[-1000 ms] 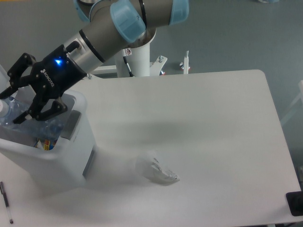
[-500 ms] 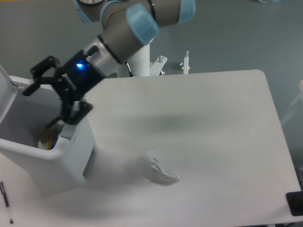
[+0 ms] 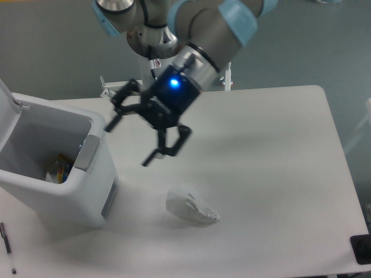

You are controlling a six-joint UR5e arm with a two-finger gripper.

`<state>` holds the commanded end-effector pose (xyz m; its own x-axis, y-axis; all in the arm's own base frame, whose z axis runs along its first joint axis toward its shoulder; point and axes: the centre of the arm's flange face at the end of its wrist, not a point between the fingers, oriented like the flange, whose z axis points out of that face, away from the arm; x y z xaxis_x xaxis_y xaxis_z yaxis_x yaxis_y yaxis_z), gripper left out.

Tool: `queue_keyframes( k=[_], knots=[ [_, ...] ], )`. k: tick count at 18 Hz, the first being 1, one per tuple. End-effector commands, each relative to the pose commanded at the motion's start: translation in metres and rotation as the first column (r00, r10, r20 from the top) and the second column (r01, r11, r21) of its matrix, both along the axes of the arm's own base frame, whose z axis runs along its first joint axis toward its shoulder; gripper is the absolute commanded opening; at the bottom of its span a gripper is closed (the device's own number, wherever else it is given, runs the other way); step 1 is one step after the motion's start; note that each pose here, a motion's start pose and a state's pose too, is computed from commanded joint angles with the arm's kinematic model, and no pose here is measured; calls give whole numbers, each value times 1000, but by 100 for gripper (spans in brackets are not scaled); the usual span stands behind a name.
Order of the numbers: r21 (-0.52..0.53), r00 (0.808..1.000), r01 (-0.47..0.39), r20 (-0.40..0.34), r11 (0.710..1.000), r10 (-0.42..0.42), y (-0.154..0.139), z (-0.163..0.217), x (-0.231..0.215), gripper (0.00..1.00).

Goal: Place the trash in the trash can
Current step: 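Move the gripper away from the bin toward the crumpled plastic bag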

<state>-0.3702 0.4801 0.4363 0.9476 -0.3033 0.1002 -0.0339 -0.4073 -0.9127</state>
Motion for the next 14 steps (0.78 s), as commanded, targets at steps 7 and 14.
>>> queue_keyframes(
  k=[7, 14],
  knots=[
    [-75, 1000, -31, -7, 997, 30, -9, -71, -48, 99],
    [-347, 988, -122, -134, 930, 80, 0, -104, -54, 100]
  ],
)
